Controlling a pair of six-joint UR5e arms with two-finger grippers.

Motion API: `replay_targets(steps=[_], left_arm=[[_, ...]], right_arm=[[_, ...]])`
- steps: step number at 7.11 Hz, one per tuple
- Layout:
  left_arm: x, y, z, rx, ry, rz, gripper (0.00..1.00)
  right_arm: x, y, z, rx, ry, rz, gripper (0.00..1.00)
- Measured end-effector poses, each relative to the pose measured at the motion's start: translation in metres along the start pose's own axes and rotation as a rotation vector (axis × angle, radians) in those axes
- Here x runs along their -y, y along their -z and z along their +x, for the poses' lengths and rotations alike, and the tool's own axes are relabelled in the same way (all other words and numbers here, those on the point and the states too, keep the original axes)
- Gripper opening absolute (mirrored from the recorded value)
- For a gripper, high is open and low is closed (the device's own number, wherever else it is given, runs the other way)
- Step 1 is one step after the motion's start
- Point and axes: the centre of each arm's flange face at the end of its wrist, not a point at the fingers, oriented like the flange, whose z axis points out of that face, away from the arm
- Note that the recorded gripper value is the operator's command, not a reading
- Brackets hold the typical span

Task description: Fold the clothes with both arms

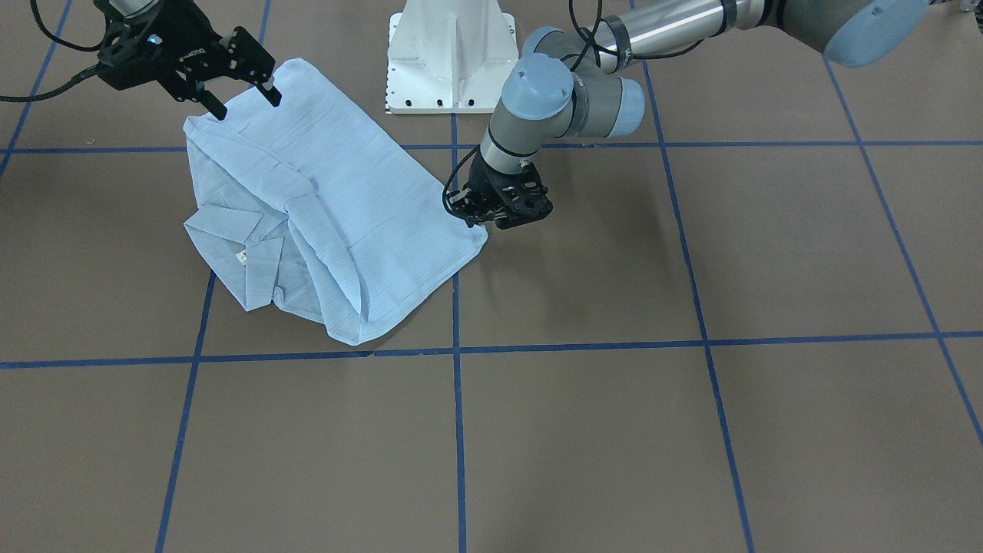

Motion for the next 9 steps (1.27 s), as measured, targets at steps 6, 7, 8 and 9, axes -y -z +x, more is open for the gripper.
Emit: replay_targets(steps=[6, 7, 8, 9], left_arm=[[0.203, 0.014, 0.038, 0.034, -0.118, 0.313, 0.00], [0.225, 0.003, 0.042, -0.023, -0.155, 0.394, 0.12], [0.238, -0.002, 0.044, -0.091, -0.182, 0.466, 0.98], [0.243, -0.004, 0.045, -0.128, -0.199, 0.502, 1.00]], right_arm=[[0.020, -0.010, -0.011, 0.001, -0.005, 0.076, 1.00], [0.022, -0.014, -0.012, -0.002, -0.006, 0.074, 1.00], [0.026, -0.022, -0.014, -0.005, -0.007, 0.074, 1.00], [0.033, -0.032, -0.020, -0.007, -0.006, 0.077, 1.00]])
